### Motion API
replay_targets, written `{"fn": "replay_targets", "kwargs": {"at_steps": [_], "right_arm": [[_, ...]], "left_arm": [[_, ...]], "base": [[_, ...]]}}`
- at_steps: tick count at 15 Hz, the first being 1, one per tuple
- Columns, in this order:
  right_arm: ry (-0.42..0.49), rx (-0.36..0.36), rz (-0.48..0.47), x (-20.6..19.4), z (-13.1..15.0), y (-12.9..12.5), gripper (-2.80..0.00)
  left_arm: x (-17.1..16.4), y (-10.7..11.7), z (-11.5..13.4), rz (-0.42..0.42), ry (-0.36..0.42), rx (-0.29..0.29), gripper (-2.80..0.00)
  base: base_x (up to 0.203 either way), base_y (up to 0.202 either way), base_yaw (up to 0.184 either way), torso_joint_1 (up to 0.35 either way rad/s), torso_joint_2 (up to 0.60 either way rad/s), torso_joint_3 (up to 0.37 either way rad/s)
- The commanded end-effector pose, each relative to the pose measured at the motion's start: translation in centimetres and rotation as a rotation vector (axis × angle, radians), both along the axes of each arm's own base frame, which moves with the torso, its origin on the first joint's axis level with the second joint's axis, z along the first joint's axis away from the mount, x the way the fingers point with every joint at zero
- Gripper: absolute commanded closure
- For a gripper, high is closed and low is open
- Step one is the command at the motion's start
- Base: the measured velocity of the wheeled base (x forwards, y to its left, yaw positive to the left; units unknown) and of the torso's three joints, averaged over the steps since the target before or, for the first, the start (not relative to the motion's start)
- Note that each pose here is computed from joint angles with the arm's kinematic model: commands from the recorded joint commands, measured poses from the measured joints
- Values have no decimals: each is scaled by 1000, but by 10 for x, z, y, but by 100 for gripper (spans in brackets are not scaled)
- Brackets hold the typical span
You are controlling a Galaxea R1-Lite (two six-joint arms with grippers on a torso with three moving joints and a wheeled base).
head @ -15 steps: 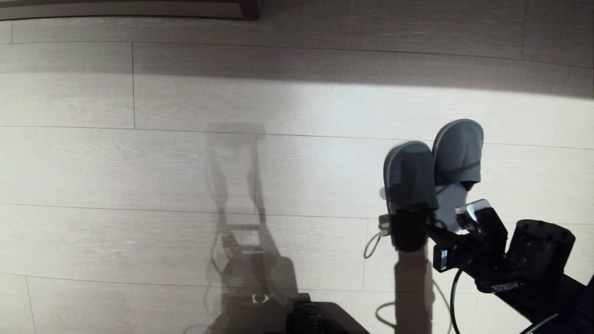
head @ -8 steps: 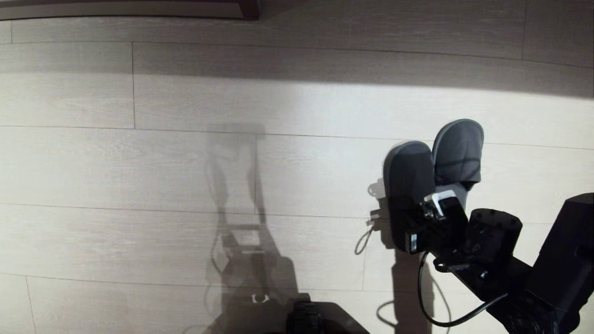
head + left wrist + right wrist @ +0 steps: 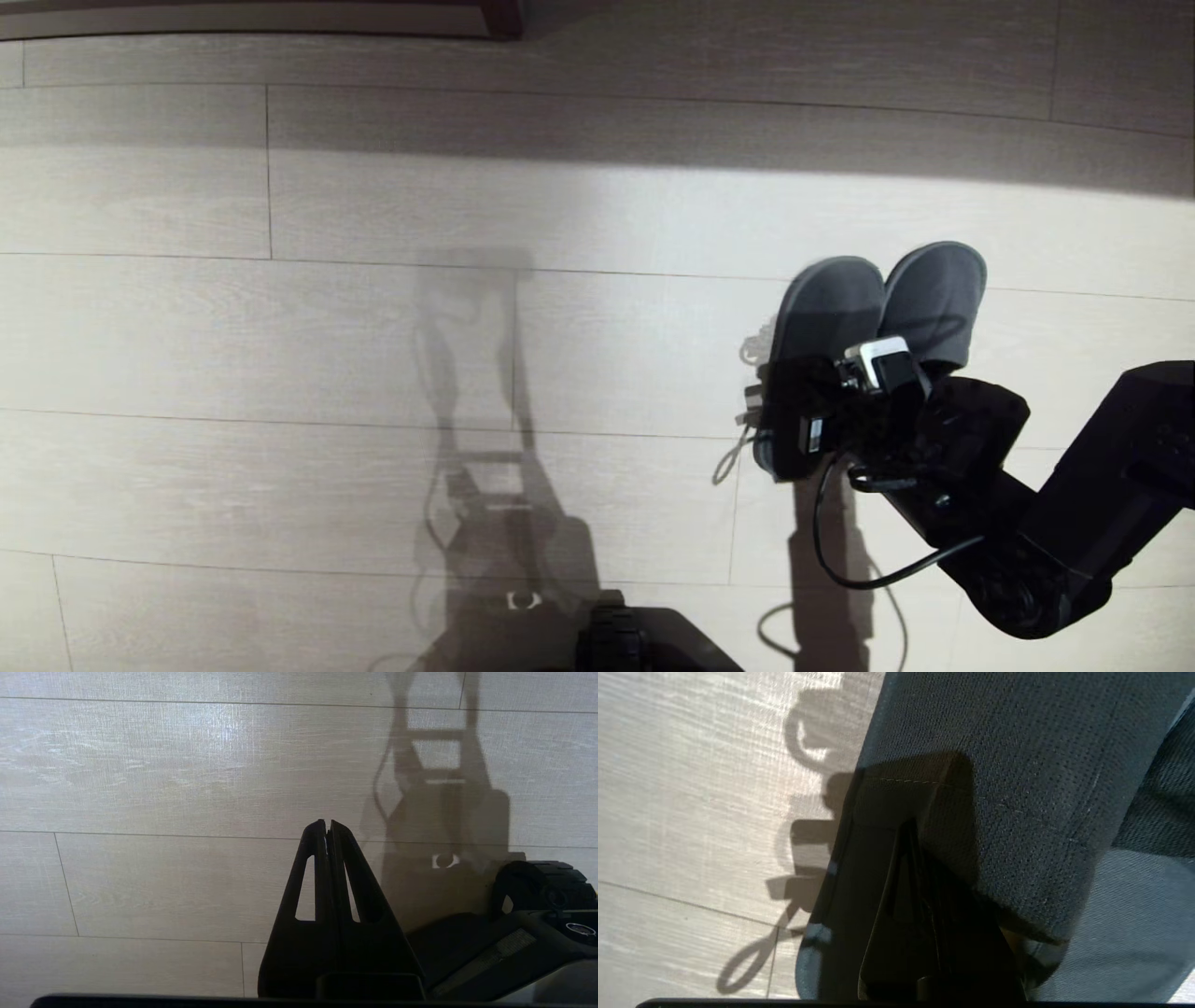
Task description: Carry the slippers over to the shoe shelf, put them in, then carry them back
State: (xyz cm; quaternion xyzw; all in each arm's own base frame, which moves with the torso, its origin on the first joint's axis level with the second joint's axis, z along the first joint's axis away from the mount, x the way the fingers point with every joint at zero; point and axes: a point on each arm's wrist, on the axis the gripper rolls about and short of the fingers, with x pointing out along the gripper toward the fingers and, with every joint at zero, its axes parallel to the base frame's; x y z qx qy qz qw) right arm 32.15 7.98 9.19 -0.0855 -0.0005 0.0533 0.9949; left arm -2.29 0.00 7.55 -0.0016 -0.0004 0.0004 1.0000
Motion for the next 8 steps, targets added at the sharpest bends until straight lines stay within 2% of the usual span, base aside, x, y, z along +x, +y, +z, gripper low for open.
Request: {"fn": "replay_targets", "kwargs": {"at_steps": [1,4,8], "right_arm": [[-22,-1,-12,1,5,-5,0],[-39,-6,-41,7,8,-16,0],[-62,-3,-27,12,12,-18,0]], "left_arm": [[0,0,0,1,-1,0,0],[0,0,0,0,-1,0,0],[0,0,0,2,-1,1,0]], "base": [[0,0,0,0,0,0],[0,0,0,0,0,0],[0,0,0,0,0,0]]}}
